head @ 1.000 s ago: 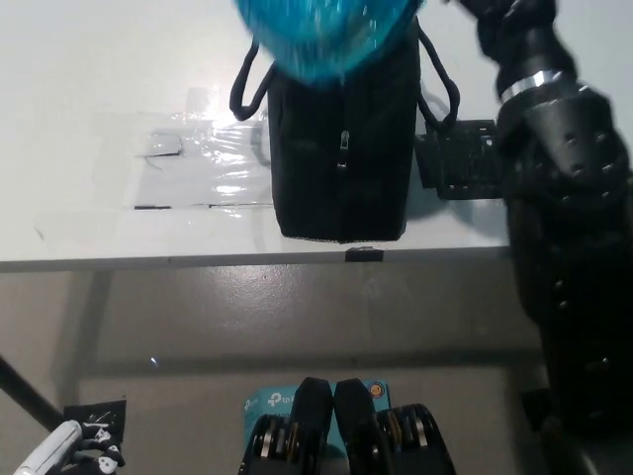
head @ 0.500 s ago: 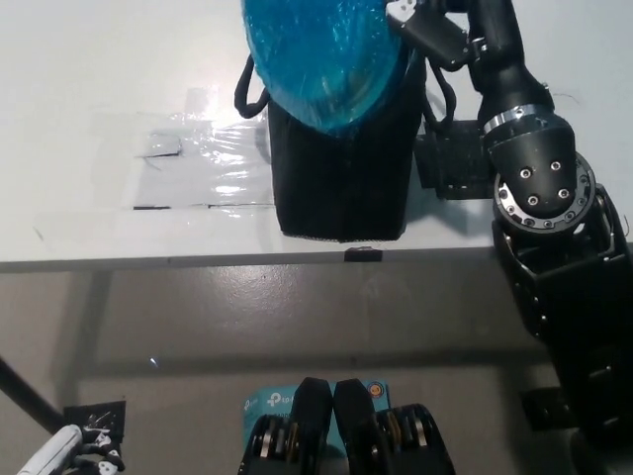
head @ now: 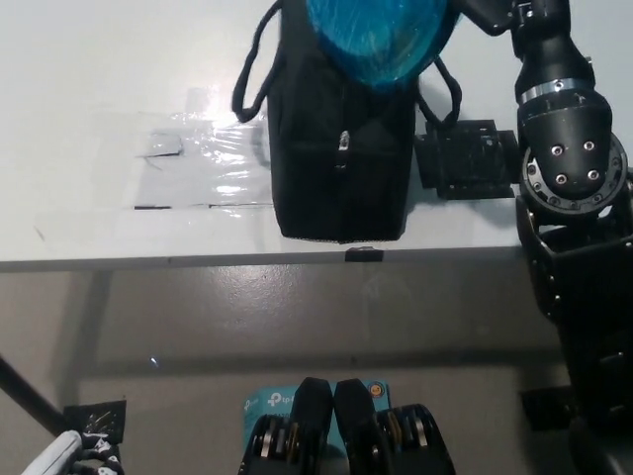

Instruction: The robot uses its right hand to pick up a stack of plates kept in the middle of the desk and put it inside a bag kept next to it

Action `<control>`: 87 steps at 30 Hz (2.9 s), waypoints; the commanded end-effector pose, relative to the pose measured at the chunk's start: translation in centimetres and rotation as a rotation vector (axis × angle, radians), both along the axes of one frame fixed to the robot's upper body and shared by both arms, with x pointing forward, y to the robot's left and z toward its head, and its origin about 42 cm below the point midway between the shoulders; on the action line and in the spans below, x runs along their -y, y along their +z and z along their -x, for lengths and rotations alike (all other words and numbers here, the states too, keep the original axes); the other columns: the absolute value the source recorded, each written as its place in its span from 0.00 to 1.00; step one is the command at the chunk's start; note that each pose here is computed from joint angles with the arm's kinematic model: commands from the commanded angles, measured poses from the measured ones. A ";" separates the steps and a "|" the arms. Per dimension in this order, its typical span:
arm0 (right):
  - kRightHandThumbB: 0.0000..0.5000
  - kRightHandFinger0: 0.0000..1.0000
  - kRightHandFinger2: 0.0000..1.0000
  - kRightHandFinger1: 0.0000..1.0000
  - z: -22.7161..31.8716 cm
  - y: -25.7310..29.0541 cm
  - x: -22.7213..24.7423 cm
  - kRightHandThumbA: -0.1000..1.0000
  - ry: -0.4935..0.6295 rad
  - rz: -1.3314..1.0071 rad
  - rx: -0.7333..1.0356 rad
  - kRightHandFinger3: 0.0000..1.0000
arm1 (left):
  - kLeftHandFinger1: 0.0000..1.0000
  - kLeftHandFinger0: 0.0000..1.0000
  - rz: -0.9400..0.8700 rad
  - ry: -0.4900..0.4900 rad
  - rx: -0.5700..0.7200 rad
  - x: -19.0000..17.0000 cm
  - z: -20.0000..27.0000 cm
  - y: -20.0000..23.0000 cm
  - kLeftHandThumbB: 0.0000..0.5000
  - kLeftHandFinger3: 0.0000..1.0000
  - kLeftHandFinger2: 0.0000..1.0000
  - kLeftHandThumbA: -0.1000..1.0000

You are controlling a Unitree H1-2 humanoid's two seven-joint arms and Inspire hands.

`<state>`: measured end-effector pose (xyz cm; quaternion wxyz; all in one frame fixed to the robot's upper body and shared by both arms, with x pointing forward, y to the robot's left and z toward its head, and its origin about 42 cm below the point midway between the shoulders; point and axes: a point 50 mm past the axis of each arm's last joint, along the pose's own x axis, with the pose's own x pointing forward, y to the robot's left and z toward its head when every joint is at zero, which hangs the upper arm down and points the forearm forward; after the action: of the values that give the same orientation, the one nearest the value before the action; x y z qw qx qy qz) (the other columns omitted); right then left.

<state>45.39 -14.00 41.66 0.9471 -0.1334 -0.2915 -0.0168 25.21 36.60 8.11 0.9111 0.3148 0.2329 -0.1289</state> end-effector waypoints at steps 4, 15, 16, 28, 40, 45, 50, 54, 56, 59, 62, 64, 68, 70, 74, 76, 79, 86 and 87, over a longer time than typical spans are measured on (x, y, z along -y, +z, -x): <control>0.59 0.00 0.00 0.00 1.1 3.1 -1.1 0.00 0.022 -0.038 0.176 0.00 | 0.81 0.77 -0.018 -0.017 0.012 -0.5 0.5 0.8 0.35 0.86 0.86 0.00; 0.55 0.00 0.00 0.00 1.4 2.6 -2.3 0.00 -0.008 -0.003 0.144 0.00 | 0.80 0.77 -0.015 -0.020 0.022 -0.5 0.5 0.7 0.36 0.83 0.84 0.00; 0.56 0.00 0.00 0.00 1.4 2.5 -2.3 0.00 -0.009 -0.003 0.143 0.00 | 0.80 0.77 -0.011 -0.020 0.023 -0.5 0.5 0.7 0.36 0.83 0.84 0.00; 0.54 0.00 0.00 0.00 0.9 1.8 -1.0 0.00 -0.084 0.049 0.166 0.00 | 0.80 0.78 -0.023 -0.024 0.015 -0.1 0.7 0.6 0.38 0.82 0.84 0.00; 0.55 0.00 0.08 0.00 0.1 -4.4 -2.2 0.00 -0.105 0.128 0.084 0.03 | 0.81 0.76 -0.027 -0.026 0.011 0.3 0.6 0.5 0.38 0.83 0.84 0.00; 0.62 0.00 0.09 0.00 -0.4 -7.4 -3.5 0.00 -0.124 0.133 0.020 0.00 | 0.81 0.76 -0.019 -0.034 0.014 0.5 0.5 0.5 0.40 0.85 0.86 0.00; 0.58 0.00 0.18 0.00 -0.9 -10.1 -4.6 0.00 -0.137 0.162 -0.036 0.01 | 0.82 0.79 0.003 -0.019 -0.004 0.8 0.7 -0.1 0.41 0.88 0.87 0.00; 0.48 0.00 0.19 0.00 -1.9 -9.0 -5.1 0.00 -0.169 0.261 -0.004 0.02 | 0.80 0.75 0.003 -0.037 0.011 1.0 1.1 -0.1 0.38 0.84 0.86 0.00; 0.51 0.00 0.20 0.00 -2.4 -7.9 -5.3 0.00 -0.171 0.293 0.025 0.01 | 0.81 0.75 -0.004 -0.040 0.012 1.1 1.1 0.0 0.38 0.83 0.85 0.00; 0.55 0.00 0.27 0.00 -3.9 -5.3 -6.1 0.00 -0.166 0.346 0.062 0.00 | 0.81 0.76 0.001 -0.029 0.007 0.8 1.2 0.1 0.36 0.82 0.84 0.00; 0.56 0.00 0.28 0.00 -5.1 -2.6 -6.9 0.00 -0.184 0.439 0.086 0.10 | 0.81 0.77 -0.010 -0.031 0.006 0.8 1.3 -0.1 0.37 0.84 0.86 0.00; 0.52 0.00 0.28 0.00 -5.9 -0.8 -7.5 0.00 -0.185 0.498 0.103 0.04 | 0.82 0.78 -0.009 -0.030 0.001 0.8 1.6 -0.3 0.38 0.84 0.86 0.00; 0.49 0.00 0.27 0.00 -7.4 3.0 -7.8 0.00 -0.222 0.580 0.171 0.03 | 0.81 0.79 0.011 -0.005 -0.011 0.8 1.6 -0.5 0.40 0.85 0.86 0.00; 0.42 0.00 0.27 0.00 -7.9 5.1 -7.7 0.00 -0.239 0.583 0.177 0.01 | 0.81 0.79 0.004 -0.011 -0.010 0.9 1.5 -0.4 0.40 0.84 0.85 0.00; 0.44 0.00 0.22 0.00 -8.5 6.6 -7.6 0.00 -0.254 0.588 0.189 0.02 | 0.81 0.75 -0.001 -0.011 -0.009 0.8 1.6 -0.5 0.42 0.82 0.83 0.00; 0.43 0.00 0.21 0.00 -8.5 5.6 -7.7 0.00 -0.269 0.601 0.181 0.04 | 0.82 0.78 0.000 -0.012 -0.012 0.8 1.6 -0.5 0.41 0.84 0.84 0.00; 0.47 0.00 0.22 0.00 -8.8 4.3 -7.8 0.00 -0.273 0.619 0.159 0.09 | 0.82 0.80 -0.002 -0.003 -0.019 0.8 1.6 -0.5 0.42 0.85 0.85 0.00; 0.05 0.00 0.31 0.00 -9.6 -0.9 -6.8 0.00 -0.282 0.624 -0.046 0.17 | 0.81 0.78 0.004 -0.005 -0.014 0.7 1.7 -0.4 0.42 0.85 0.85 0.00; 0.00 0.00 0.36 0.02 -9.7 -1.7 -6.6 0.00 -0.276 0.614 -0.101 0.32 | 0.81 0.78 0.008 -0.002 -0.015 0.7 1.7 -0.5 0.42 0.85 0.85 0.00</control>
<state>54.82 -7.31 39.10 0.8572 -0.4555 -0.2375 -0.0369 23.72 35.40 7.12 0.9105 0.3055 0.2414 -0.1391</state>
